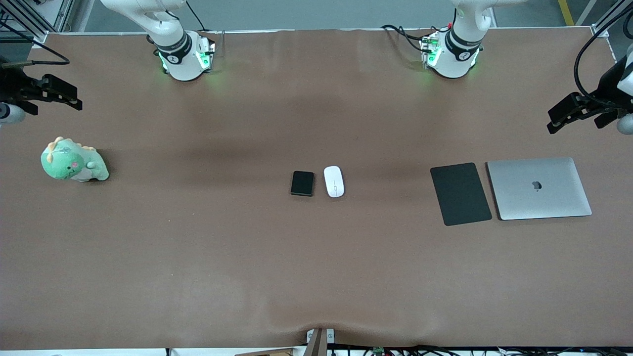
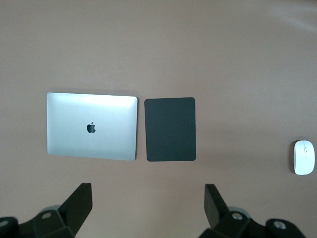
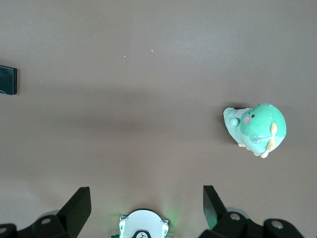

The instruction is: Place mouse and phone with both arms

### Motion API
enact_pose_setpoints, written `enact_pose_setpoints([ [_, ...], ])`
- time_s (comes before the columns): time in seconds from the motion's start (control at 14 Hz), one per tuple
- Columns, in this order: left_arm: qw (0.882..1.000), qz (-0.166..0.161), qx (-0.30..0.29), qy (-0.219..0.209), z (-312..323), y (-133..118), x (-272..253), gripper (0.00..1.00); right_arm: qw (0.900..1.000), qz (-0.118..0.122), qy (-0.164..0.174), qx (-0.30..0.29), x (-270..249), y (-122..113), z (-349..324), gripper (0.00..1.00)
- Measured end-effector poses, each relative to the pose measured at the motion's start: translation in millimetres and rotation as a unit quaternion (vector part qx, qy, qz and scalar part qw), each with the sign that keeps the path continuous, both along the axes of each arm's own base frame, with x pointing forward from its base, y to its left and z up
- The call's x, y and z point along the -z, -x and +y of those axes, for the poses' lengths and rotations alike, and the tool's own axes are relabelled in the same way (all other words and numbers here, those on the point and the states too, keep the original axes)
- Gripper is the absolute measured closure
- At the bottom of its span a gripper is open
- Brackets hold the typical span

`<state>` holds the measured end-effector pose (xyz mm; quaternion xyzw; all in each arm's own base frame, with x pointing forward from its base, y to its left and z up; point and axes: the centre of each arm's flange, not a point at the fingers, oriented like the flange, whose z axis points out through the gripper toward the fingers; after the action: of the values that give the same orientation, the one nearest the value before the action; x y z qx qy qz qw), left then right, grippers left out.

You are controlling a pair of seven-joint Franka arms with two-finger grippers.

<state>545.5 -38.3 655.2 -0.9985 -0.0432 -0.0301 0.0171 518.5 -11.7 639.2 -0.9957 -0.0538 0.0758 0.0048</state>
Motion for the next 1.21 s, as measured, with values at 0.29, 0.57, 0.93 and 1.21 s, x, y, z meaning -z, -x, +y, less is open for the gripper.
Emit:
enact_pose_setpoints([
  [0.29, 1.000, 0.002, 0.000, 0.000, 0.6, 0.5, -0.3, 0.00, 1.000, 0.000, 0.000, -0.002, 0.0, 0.0, 2.5, 0.00],
  [0.57, 1.000, 0.005, 0.000, 0.000, 1.5, 1.5, -0.7, 0.00, 1.000, 0.000, 0.000, -0.005, 0.0, -0.1, 4.8, 0.00],
  [0.93, 1.000, 0.008, 0.001, 0.000, 0.6, 1.0, 1.1, 0.00, 1.000, 0.000, 0.000, -0.005, 0.0, -0.1, 4.9, 0.00],
  [1.21, 1.000, 0.017, 0.002, 0.000, -1.1, -4.5, 10.9, 0.00, 1.000, 0.000, 0.000, -0.005, 0.0, -0.1, 5.0, 0.00],
])
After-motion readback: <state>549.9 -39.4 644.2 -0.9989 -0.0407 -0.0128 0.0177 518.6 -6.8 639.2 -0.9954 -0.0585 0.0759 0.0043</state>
